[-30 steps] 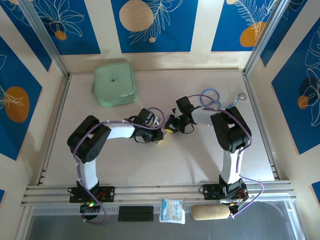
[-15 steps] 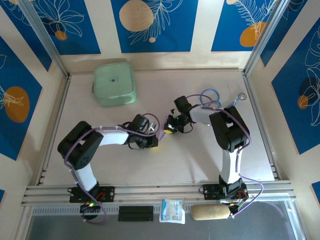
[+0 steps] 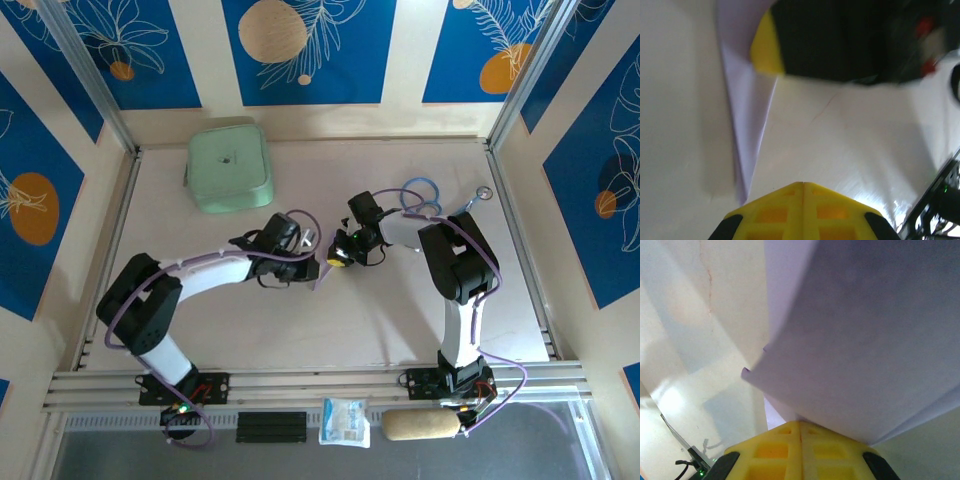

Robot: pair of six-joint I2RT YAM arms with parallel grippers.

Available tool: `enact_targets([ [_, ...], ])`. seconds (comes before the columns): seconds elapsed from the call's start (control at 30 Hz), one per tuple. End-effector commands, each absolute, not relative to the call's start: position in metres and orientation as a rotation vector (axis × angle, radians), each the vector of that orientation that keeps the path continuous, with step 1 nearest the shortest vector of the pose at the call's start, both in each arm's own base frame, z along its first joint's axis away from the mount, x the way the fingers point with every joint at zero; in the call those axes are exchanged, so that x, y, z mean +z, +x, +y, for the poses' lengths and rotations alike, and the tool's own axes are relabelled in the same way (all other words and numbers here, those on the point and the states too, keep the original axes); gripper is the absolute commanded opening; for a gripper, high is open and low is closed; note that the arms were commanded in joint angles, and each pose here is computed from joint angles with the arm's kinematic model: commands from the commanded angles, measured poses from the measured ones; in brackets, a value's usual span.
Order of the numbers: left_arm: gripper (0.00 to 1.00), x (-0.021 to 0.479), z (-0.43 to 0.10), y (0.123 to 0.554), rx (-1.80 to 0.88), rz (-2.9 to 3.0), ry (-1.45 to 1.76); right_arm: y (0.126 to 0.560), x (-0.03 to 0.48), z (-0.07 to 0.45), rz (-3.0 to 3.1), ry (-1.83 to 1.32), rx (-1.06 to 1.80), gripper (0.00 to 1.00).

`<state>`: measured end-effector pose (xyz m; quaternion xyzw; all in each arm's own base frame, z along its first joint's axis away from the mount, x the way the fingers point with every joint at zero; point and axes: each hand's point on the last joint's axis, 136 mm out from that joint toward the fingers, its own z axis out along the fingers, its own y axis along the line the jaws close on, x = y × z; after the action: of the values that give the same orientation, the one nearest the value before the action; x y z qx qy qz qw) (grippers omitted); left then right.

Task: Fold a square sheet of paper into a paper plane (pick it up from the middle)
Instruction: Fold the wing for the fifth time at the center of the table.

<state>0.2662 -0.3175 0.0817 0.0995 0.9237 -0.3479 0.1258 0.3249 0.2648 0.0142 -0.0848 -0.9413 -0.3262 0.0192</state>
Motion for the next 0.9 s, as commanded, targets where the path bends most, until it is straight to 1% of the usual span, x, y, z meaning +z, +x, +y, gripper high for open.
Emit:
enact_targets([
  [0.0, 0.02, 0.070, -0.330, 0.286, -1.016, 2.670, 0.243, 0.310, -0.018, 0.243, -2.930, -0.354, -0.787, 0.07],
  [0.13, 0.01, 0.053, -0.336, 0.295, -1.001, 2.708, 0.226, 0.311, -0.014, 0.245, -2.931, -0.347, -0.805, 0.07],
  [0.33, 0.00, 0.032, -0.333, 0.294, -0.957, 2.769, 0.204, 0.312, -0.011, 0.247, -2.926, -0.343, -0.825, 0.07],
  [0.5, 0.00, 0.013, -0.322, 0.286, -0.887, 2.833, 0.191, 0.315, -0.003, 0.250, -2.936, -0.317, -0.865, 0.07],
  [0.73, 0.00, -0.011, -0.309, 0.270, -0.834, 2.918, 0.168, 0.334, 0.034, 0.256, -3.065, -0.179, -0.992, 0.07],
  [0.87, 0.00, -0.014, -0.306, 0.267, -0.819, 2.929, 0.165, 0.334, 0.036, 0.255, -3.097, -0.129, -1.010, 0.08],
])
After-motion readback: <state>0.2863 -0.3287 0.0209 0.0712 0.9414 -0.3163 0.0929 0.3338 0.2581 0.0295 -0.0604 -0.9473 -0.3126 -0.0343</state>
